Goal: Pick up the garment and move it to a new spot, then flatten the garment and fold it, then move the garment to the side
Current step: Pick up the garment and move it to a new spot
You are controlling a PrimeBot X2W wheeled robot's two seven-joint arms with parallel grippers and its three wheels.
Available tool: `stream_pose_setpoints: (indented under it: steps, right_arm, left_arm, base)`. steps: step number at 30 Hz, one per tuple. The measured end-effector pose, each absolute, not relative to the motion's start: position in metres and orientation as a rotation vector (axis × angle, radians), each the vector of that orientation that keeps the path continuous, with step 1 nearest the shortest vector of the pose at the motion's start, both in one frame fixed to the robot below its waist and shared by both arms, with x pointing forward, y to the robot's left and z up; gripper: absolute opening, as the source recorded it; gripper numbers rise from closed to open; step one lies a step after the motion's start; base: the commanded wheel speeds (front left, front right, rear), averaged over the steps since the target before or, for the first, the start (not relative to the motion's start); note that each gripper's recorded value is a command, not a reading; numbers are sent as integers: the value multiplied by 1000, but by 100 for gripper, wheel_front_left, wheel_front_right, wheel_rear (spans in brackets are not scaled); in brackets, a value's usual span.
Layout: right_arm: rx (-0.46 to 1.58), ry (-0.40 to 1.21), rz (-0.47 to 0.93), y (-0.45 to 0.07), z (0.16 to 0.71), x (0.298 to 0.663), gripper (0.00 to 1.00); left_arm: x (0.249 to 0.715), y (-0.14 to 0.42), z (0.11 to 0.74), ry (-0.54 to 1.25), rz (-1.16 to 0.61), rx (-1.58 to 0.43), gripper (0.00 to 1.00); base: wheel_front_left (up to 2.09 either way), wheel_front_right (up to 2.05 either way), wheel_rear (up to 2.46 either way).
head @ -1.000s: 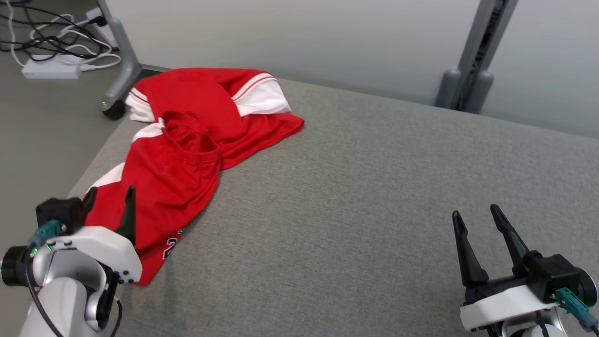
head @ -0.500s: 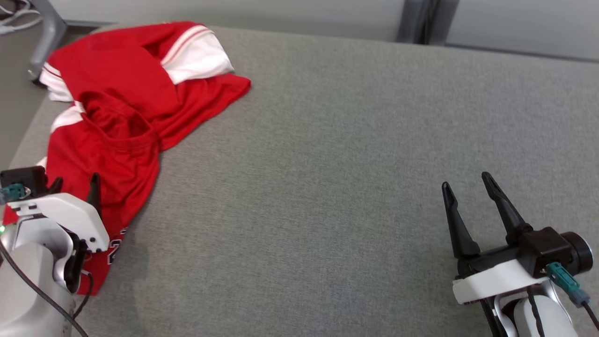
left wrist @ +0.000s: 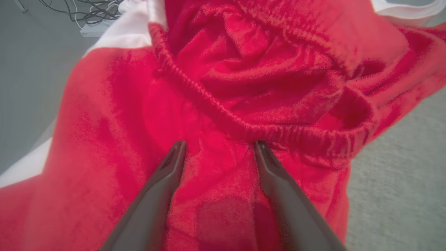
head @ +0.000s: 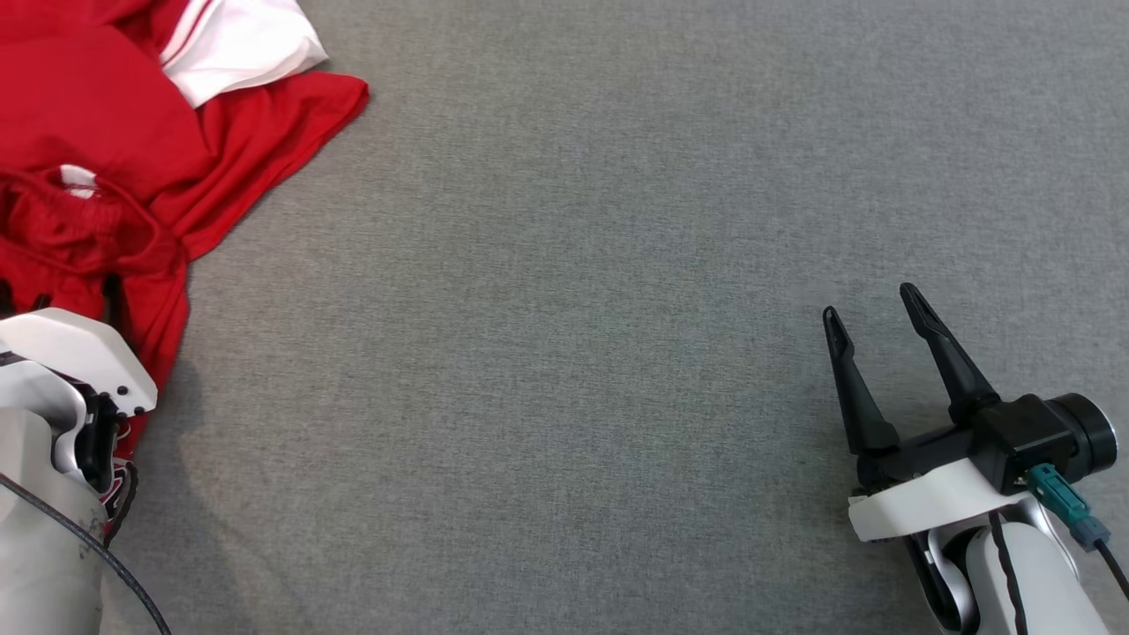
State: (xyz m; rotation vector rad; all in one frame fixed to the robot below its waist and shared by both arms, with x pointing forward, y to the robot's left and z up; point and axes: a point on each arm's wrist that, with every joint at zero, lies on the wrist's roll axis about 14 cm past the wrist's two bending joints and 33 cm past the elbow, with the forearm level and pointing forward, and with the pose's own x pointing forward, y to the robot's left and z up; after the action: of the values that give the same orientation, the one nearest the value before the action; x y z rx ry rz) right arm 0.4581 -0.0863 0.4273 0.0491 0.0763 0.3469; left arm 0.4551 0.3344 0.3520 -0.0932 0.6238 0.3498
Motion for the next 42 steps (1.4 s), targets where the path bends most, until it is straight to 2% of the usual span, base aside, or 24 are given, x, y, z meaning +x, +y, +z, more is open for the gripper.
stream_pose_setpoints:
  steps: [2, 3, 5, 6, 7, 17, 28, 35, 42]
  right_arm:
    - [44, 86, 337, -91, 424, 457, 100]
    - [42, 90, 332, -93, 423, 457, 100]
    - [39, 90, 326, -96, 423, 457, 100]
    - [39, 90, 325, -96, 423, 457, 100]
    - [39, 89, 323, -96, 423, 457, 100]
    - [54, 46, 338, -86, 442, 458, 100]
    - [71, -17, 337, -83, 473, 444, 100]
    - [79, -50, 298, -97, 489, 432, 100]
    - [85, -67, 223, -124, 498, 419, 100]
  left_arm:
    - [455, 334, 344, 650, 360, -96, 100]
    - [455, 334, 342, 656, 360, -97, 96]
    - [456, 332, 340, 659, 355, -107, 38]
    - [457, 331, 341, 653, 354, -112, 16]
    - [457, 331, 342, 647, 350, -112, 0]
    - [454, 339, 370, 535, 332, -77, 0]
    - [465, 340, 454, 270, 248, 12, 0]
    - [480, 294, 504, 116, 100, 32, 0]
    - [491, 204, 534, 32, -130, 30, 0]
  base:
    - [0, 0, 0]
    - [0, 0, 0]
    - [0, 0, 0]
    - [0, 0, 0]
    - [0, 0, 0]
    - [0, 0, 0]
    - [0, 0, 0]
    - [0, 0, 0]
    - [0, 0, 0]
